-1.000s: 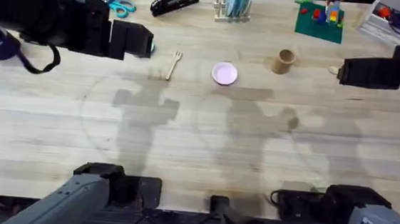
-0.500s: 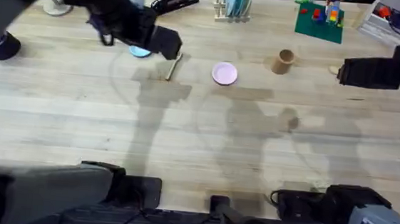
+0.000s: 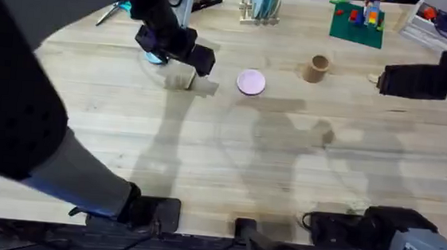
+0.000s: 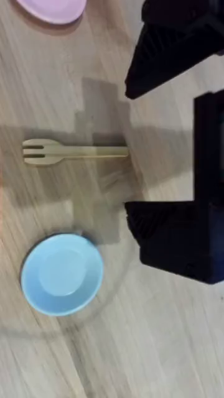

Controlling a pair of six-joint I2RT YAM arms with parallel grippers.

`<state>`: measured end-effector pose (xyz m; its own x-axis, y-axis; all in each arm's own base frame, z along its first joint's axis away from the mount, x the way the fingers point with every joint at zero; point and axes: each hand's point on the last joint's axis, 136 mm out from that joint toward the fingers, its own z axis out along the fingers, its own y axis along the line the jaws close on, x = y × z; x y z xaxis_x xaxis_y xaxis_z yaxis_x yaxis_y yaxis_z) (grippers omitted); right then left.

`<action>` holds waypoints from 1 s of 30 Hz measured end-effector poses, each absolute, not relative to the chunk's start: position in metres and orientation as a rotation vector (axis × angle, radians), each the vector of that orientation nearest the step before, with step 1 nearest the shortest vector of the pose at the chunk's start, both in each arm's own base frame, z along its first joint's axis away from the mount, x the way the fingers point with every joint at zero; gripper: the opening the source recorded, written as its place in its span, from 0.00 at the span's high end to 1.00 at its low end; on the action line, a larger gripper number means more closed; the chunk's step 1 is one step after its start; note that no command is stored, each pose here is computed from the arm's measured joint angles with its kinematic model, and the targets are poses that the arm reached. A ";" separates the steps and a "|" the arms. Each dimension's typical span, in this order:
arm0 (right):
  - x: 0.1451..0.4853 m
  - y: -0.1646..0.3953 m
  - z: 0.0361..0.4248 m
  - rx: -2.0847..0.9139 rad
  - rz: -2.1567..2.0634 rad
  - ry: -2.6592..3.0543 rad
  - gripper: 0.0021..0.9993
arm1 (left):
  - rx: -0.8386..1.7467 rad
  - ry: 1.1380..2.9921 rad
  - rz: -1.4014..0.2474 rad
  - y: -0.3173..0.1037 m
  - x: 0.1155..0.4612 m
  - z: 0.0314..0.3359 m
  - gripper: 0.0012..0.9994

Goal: Pick up a utensil and set it on the pink plate, then put the other utensil in the container.

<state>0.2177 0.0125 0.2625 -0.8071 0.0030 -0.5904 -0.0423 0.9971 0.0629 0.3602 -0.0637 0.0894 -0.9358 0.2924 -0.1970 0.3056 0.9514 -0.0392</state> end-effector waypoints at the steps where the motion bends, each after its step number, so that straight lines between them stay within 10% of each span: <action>1: 0.218 0.013 0.263 -0.028 0.097 2.508 0.00 | 0.451 2.916 -0.103 -0.064 0.363 0.086 0.01; 30: 0.218 0.013 0.263 -0.028 0.097 2.508 0.00 | 0.452 2.889 -0.107 -0.075 0.385 0.060 0.01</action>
